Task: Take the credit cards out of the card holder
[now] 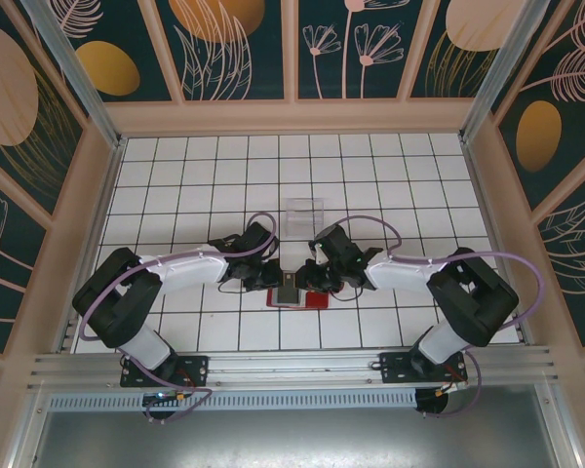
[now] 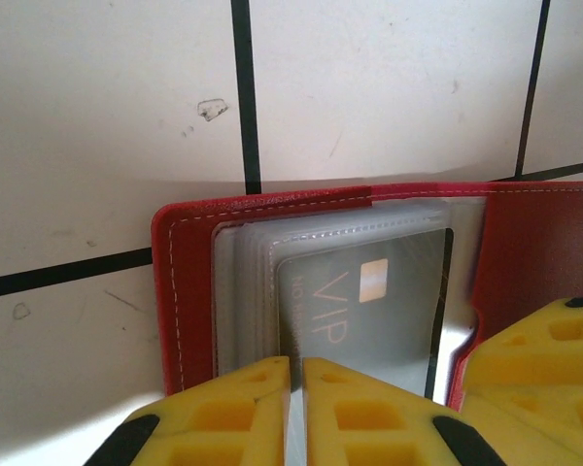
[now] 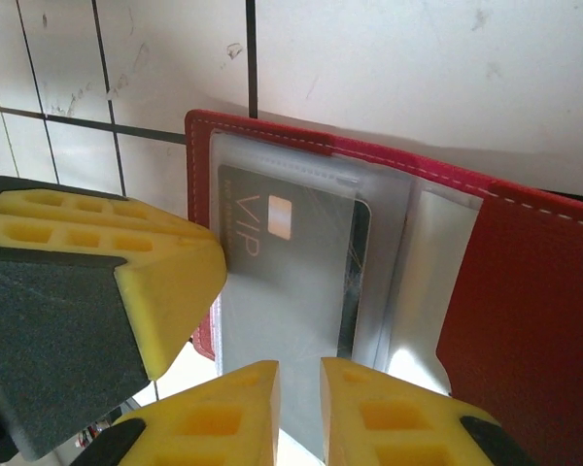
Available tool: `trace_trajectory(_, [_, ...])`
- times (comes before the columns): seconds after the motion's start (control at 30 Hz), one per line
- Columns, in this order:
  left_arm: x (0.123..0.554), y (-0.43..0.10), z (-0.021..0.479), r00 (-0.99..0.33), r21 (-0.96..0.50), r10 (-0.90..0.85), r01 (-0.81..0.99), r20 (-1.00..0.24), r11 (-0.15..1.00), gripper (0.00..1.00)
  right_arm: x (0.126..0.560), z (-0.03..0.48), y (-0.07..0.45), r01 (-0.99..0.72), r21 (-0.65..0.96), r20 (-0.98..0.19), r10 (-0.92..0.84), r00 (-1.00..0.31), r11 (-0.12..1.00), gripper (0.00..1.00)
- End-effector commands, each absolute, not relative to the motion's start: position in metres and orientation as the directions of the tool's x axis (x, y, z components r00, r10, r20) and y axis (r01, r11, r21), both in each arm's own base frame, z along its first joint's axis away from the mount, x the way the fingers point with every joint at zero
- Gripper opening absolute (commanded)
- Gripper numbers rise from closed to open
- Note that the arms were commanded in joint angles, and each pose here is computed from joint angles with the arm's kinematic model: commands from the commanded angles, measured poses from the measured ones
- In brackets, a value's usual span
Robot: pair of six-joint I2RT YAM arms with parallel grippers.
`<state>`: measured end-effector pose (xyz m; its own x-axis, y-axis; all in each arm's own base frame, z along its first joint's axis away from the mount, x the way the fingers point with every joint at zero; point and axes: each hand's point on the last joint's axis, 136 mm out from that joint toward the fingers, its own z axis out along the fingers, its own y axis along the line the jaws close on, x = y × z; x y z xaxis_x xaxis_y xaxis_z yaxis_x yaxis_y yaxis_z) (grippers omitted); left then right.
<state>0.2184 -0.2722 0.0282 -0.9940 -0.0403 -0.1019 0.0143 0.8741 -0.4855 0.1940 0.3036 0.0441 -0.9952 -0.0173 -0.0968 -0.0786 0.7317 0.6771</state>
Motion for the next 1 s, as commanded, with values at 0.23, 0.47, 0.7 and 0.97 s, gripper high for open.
trace_trajectory(0.23, [0.214, -0.266, 0.019, -0.995, -0.474, -0.053, -0.009, -0.081, 0.881, 0.13, 0.195, 0.038, 0.309, -0.067, 0.681, -0.078, -0.019, -0.997, 0.729, 0.21])
trace_trajectory(0.47, [0.213, -0.267, 0.019, -0.995, -0.487, -0.055, -0.01, -0.077, 0.873, 0.13, 0.194, 0.036, 0.312, -0.065, 0.678, -0.071, -0.024, -0.997, 0.732, 0.21])
trace_trajectory(0.7, [0.212, -0.267, 0.019, -0.996, -0.49, -0.052, -0.008, -0.077, 0.872, 0.13, 0.193, 0.039, 0.316, -0.065, 0.685, -0.071, -0.022, -0.997, 0.726, 0.21])
trace_trajectory(0.97, [0.21, -0.265, 0.018, -0.996, -0.485, -0.053, -0.01, -0.075, 0.874, 0.13, 0.196, 0.053, 0.319, -0.079, 0.667, -0.106, -0.011, -0.994, 0.741, 0.16])
